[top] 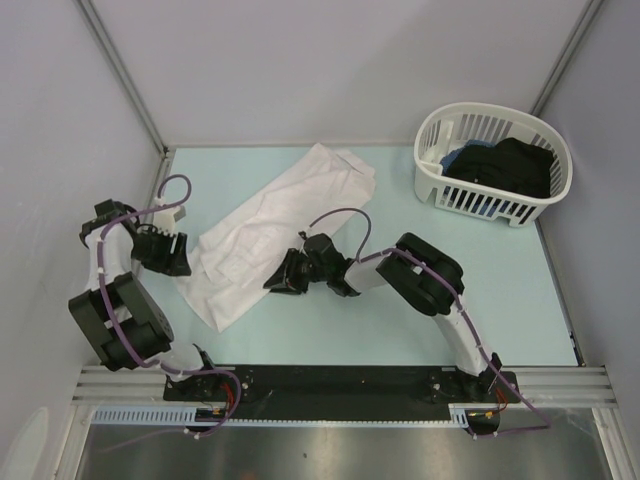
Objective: Fold and stack the long sleeve shirts
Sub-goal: Fold the shirt
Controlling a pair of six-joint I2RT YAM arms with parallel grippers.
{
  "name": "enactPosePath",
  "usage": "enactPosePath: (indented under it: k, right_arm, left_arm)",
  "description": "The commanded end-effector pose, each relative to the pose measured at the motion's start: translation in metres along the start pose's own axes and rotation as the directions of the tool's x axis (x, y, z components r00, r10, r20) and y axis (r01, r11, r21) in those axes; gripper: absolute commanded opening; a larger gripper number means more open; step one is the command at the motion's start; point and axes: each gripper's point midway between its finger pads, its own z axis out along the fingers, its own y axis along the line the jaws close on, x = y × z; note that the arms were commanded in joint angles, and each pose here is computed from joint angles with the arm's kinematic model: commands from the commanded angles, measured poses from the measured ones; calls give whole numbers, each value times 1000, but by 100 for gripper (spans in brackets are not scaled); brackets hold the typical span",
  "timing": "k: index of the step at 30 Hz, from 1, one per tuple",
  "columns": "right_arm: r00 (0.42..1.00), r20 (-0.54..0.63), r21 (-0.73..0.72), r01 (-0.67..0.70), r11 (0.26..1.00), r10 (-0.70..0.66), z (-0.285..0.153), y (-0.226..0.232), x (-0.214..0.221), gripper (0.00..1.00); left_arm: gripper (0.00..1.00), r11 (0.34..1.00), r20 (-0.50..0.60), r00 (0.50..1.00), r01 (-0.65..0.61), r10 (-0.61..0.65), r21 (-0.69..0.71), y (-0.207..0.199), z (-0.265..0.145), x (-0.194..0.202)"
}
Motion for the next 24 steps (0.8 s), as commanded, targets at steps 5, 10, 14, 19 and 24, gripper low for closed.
enactPosePath:
  k: [5, 10, 14, 19, 24]
  right_arm:
    - [996, 15, 196, -88, 977, 86, -12, -67, -1, 0]
    - [998, -46, 268, -21, 963, 35, -59, -85, -19, 0]
    - [994, -111, 359, 40, 932, 0, -121, -105, -24, 0]
    - [974, -225, 458, 87, 885, 21, -198, -130, -12, 0]
    - [933, -353, 468, 244, 850, -73, -254, -145, -6, 0]
  left_arm:
    - [63, 995, 65, 993, -95, 96, -23, -8, -16, -9]
    - [63, 978, 87, 975, -205, 203, 22, -23, -19, -10]
    - [64, 948, 83, 948, -311, 306, 62, -41, -14, -8]
    - [66, 872, 85, 884, -468, 461, 145, -78, 4, -1]
    - [66, 760, 144, 791, -611, 594, 222, -120, 20, 0]
